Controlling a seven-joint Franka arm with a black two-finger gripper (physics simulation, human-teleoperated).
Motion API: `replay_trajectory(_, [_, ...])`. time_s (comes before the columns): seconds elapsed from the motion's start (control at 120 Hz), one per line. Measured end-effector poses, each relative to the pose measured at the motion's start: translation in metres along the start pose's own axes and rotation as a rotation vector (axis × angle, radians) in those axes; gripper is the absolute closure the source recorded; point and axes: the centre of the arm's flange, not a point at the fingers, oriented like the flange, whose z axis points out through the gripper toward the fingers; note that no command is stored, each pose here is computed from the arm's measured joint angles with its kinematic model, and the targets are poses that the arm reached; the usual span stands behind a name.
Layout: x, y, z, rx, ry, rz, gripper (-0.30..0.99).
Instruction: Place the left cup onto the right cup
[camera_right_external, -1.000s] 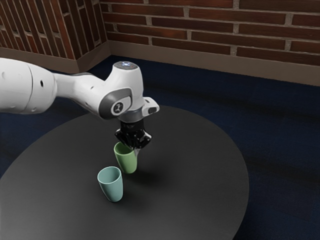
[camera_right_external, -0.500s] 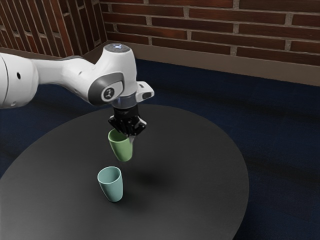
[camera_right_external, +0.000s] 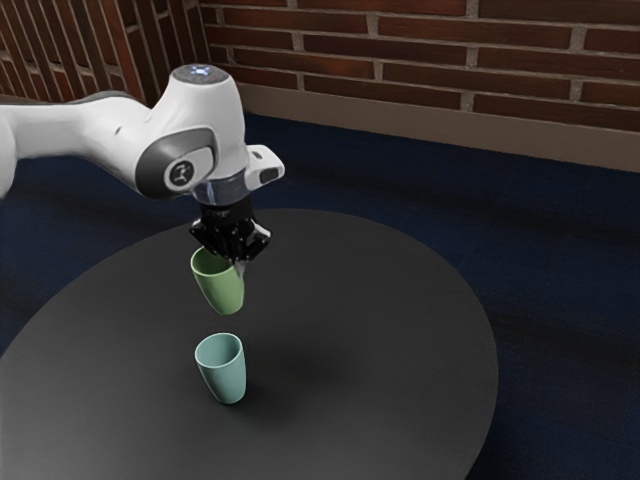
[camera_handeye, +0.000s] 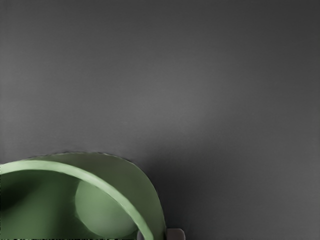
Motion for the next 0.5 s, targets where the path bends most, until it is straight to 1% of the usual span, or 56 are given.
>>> replay_trajectory(0.192, [-0.026, 0.004, -0.010, 0.001, 0.007, 0.001, 0.79])
replay_trajectory(0.5, [-0.048, 0.013, -0.017, 0.002, 0.018, -0.024, 0.79])
